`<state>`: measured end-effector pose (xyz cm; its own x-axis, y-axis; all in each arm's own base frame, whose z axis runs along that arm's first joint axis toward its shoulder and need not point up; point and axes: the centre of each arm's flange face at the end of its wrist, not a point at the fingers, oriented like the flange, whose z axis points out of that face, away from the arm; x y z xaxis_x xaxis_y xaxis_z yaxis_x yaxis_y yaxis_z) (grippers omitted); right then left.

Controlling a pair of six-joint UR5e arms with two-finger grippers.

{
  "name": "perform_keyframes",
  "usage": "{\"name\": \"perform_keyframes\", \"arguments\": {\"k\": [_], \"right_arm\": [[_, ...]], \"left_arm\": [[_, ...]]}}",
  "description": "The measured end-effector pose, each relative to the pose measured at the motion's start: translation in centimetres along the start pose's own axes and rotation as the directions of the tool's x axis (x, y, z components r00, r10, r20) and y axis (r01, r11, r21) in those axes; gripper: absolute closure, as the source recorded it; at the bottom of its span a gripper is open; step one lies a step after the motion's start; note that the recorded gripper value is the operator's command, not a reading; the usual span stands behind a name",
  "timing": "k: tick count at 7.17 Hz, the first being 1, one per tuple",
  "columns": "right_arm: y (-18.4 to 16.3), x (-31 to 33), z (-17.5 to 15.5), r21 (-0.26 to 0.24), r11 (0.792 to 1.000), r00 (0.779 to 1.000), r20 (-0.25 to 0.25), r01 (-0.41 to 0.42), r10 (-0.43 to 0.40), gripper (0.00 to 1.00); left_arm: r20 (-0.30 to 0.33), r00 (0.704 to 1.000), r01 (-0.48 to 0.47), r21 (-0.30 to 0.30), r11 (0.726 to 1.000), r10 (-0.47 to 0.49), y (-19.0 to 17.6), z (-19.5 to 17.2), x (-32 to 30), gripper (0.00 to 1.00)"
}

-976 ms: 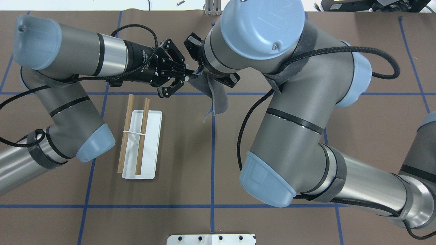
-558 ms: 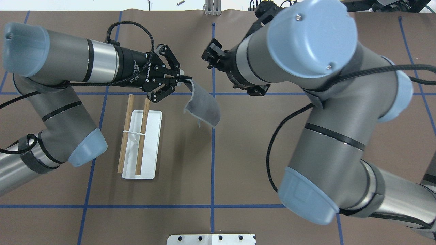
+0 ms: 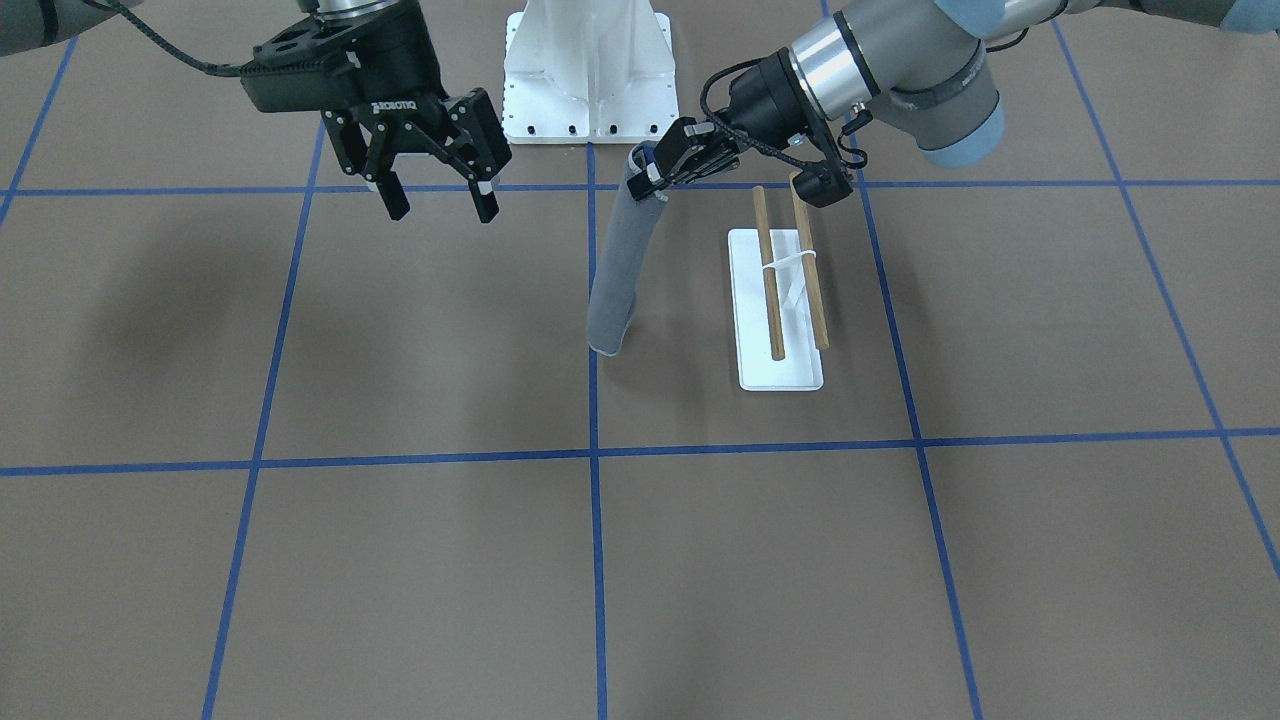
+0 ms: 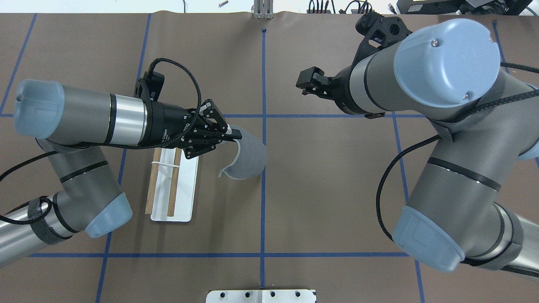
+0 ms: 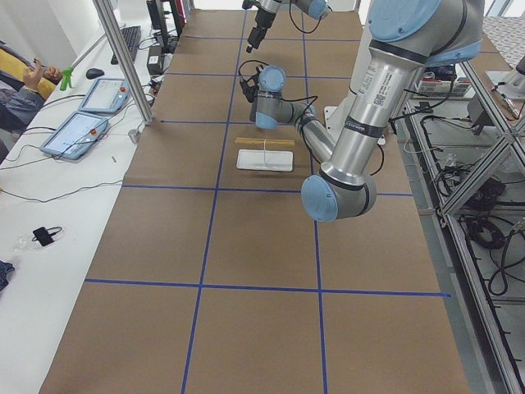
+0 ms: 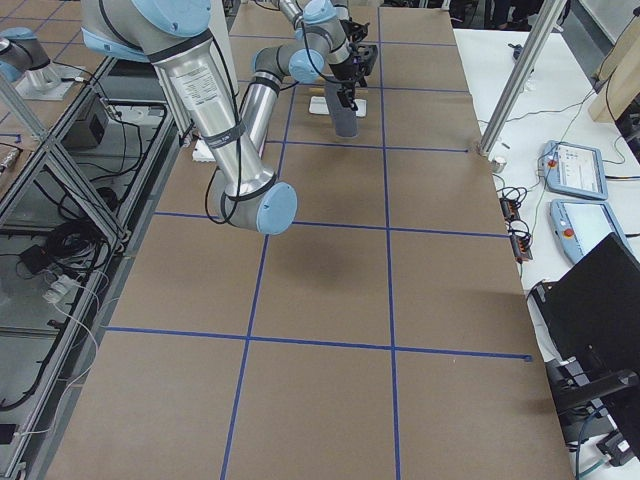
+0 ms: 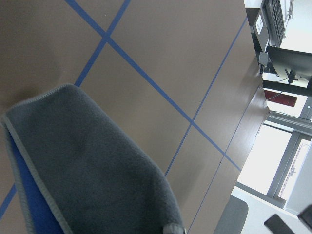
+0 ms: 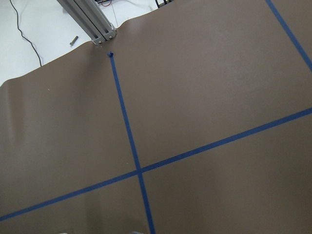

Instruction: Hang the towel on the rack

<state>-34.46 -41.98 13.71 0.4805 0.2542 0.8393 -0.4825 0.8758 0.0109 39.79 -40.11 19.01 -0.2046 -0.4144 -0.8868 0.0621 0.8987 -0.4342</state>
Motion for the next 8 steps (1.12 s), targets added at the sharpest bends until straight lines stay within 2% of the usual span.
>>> {"name": "perform_keyframes", "arguments": {"k": [2,3,5,8], "right_arm": [[-2.7,4.4,0.6,-0.037,0.997,0.996,-0.059,0.069,-0.071,0.00],[-4.1,5.7,0.5,-0.039,0.995,0.993,-0.074,0.092,-0.095,0.00],[-6.2,7.2,0.4,-0.030,0.991,0.987,-0.096,0.127,-0.130,0.00],[-7.1,7.8,0.5,-0.025,0.991,0.984,-0.110,0.135,-0.137,0.00]], "left_arm": [[0.032,0.999,-0.003,0.006,1.000,0.002,0.6,-4.0,-3.7,1.00],[0.047,0.999,-0.001,0.017,1.000,0.000,0.6,-6.6,-5.7,1.00],[0.066,0.998,-0.027,0.055,0.998,0.023,-1.4,-9.3,-8.7,1.00],[0.105,0.989,-0.112,0.096,0.989,0.102,-6.0,-13.4,-9.2,1.00]]}}
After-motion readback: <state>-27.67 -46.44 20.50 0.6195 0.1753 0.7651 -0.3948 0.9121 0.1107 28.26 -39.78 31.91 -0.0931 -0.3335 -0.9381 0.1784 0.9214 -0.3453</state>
